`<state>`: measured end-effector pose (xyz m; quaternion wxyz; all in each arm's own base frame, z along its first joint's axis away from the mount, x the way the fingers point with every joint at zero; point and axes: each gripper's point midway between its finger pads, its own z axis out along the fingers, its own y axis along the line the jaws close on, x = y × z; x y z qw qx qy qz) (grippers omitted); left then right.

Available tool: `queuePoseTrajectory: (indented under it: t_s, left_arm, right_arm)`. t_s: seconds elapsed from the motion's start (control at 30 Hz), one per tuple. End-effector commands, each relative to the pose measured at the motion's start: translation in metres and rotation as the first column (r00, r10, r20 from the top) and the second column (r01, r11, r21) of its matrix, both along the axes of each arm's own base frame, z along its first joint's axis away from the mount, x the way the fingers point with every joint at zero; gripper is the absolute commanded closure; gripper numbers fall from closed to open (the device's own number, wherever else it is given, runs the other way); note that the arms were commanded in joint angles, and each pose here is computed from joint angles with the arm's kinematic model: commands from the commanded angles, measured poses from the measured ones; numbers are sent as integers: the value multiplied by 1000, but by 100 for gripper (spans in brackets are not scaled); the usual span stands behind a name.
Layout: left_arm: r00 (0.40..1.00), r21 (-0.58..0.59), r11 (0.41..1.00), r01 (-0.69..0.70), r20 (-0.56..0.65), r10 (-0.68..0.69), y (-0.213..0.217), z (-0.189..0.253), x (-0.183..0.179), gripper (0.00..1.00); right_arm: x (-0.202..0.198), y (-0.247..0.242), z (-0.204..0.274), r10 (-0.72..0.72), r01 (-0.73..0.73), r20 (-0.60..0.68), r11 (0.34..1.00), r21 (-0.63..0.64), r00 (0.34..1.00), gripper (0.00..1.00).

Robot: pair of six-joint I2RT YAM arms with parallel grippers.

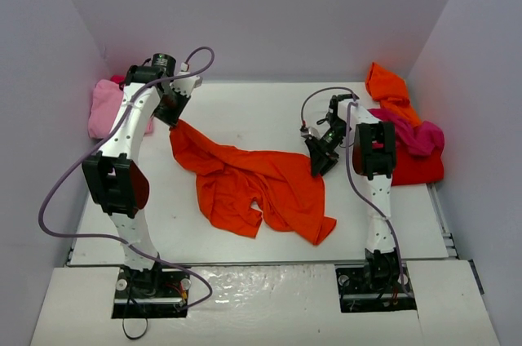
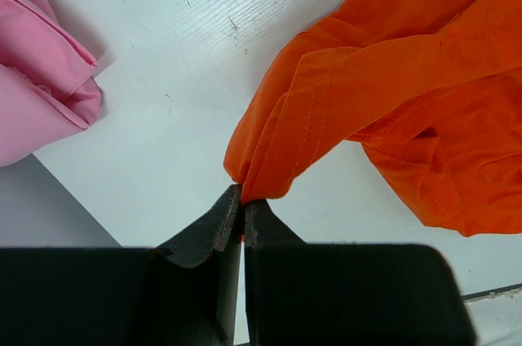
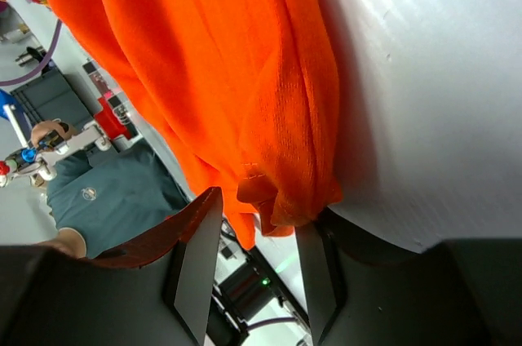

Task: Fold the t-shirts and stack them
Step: Flatten out the tshirt

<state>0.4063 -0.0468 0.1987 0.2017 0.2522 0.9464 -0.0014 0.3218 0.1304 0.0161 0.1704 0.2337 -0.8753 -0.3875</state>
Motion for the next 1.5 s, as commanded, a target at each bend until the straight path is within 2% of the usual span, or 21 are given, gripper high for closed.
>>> queuePoseTrajectory:
  t_s: [0.0,0.13,0.23,0.27,0.43,0.5,0.6,0.67,0.73,0.8,0.87,0.93,1.0,1.07,1.17,1.27,1.37,1.43,1.47]
  left_arm:
    - [999,3,1000,10,48,-10,-1,15,3,100]
    - [999,2,1000,11,38,-11,-2,11,3,100]
    - [999,5,1000,14,36,-14,-2,9,3,100]
    - [999,8,1000,15,36,-15,-1,9,2,100]
    - [999,25,1000,15,43,-16,2,8,1,100]
    - [998,28,1000,9,55,-10,3,10,1,100]
    - [997,26,1000,-8,80,6,5,14,3,100]
    - [990,16,999,-43,137,40,7,25,8,100]
    - [983,9,998,-56,178,54,8,37,12,100]
    - [971,13,997,-76,227,71,11,54,15,100]
    - [943,10,994,-106,318,97,18,84,21,100]
    - [913,5,991,-131,389,119,25,107,25,100]
    - [879,1,984,-179,450,159,39,130,27,100]
    - [837,-22,977,-211,513,192,48,158,28,100]
    - [777,-60,965,-256,581,242,62,188,25,100]
    - [713,-81,957,-278,650,262,73,219,18,100]
    - [650,-81,955,-286,715,256,82,256,-4,100]
    - [603,-84,953,-292,757,251,86,281,-23,100]
    - [595,-78,956,-284,767,239,85,288,-30,100]
  right_arm:
    - [53,-12,-81,154,-111,273,979,-170,950,59]
    - [72,-6,-86,109,-45,282,974,-224,953,71]
    - [71,-8,-98,131,-52,275,960,-276,952,97]
    - [71,-7,-99,136,-54,280,958,-280,950,99]
    - [87,-8,-94,145,-26,364,950,-312,920,100]
    - [100,-19,-86,142,31,418,924,-380,897,100]
    - [116,-26,-74,145,70,475,911,-406,868,100]
    - [135,-40,-54,167,136,535,867,-480,828,100]
    - [155,-47,-26,165,199,607,851,-486,777,100]
    - [188,-67,17,200,340,716,774,-534,669,100]
    - [208,-75,82,224,436,814,752,-494,536,100]
    - [227,-89,134,252,562,881,693,-453,399,100]
    - [234,-100,195,269,659,926,650,-377,264,100]
    - [239,-105,242,267,714,952,637,-289,148,100]
    - [234,-114,304,237,786,971,602,-141,-7,100]
    - [224,-109,344,215,791,971,610,-49,-106,100]
    - [200,-106,400,198,788,955,614,56,-222,93]
    - [179,-110,434,188,787,938,605,123,-291,96]
    - [174,-108,435,177,773,939,622,125,-295,96]
